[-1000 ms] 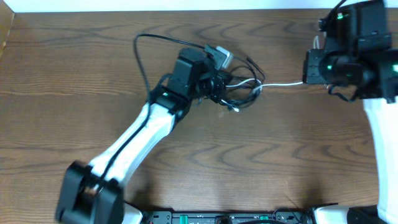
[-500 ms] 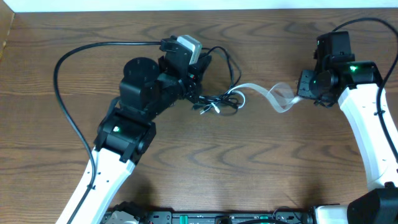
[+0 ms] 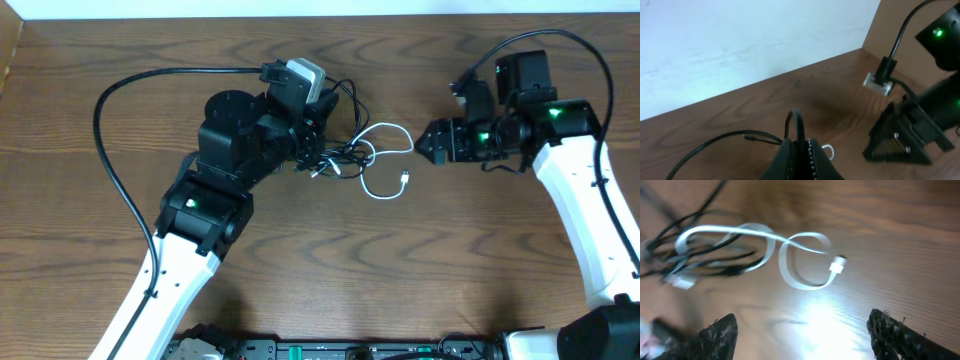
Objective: Untangle cables
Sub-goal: 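Move the right gripper to the cables held by the left and grasp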
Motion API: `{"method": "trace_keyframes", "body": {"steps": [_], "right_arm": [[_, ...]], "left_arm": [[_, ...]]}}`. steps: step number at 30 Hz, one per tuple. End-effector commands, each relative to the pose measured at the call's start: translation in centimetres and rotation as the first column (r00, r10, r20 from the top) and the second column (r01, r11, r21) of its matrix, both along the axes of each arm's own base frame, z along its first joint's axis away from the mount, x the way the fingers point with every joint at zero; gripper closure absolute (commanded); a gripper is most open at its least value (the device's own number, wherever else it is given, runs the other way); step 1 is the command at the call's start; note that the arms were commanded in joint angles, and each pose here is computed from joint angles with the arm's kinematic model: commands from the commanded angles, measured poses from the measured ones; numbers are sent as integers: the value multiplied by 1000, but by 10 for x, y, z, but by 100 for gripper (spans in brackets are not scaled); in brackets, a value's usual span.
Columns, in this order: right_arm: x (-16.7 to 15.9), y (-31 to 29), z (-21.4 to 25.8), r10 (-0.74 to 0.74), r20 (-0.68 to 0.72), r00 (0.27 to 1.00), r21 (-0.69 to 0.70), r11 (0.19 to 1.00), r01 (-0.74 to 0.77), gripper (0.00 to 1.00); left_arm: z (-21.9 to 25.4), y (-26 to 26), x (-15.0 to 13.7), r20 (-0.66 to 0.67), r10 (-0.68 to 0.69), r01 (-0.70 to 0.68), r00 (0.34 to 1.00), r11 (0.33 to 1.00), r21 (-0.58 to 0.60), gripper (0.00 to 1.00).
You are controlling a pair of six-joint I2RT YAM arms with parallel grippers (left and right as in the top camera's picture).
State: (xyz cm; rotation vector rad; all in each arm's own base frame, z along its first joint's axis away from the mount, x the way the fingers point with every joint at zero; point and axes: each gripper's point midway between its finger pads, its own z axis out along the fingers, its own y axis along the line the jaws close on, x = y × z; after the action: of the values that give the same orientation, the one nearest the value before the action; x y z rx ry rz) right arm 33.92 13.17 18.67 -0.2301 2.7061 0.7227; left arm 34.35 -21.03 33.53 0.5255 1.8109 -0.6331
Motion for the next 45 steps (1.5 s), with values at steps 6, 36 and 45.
{"method": "trace_keyframes", "body": {"steps": [6, 36, 45], "right_arm": [[-11, 48, -6, 131, 38, 991, 51, 990, -133, 19], [-20, 86, -42, 194, 107, 975, 35, 979, -199, 99], [-18, 64, -13, 156, 176, 972, 41, 985, -166, 99]], "left_arm": [[18, -10, -5, 24, -43, 44, 999, 996, -73, 92], [23, -13, -3, 27, 8, -7, 1000, 998, -69, 92], [11, -7, 3, 10, 46, -46, 999, 999, -26, 92]]}}
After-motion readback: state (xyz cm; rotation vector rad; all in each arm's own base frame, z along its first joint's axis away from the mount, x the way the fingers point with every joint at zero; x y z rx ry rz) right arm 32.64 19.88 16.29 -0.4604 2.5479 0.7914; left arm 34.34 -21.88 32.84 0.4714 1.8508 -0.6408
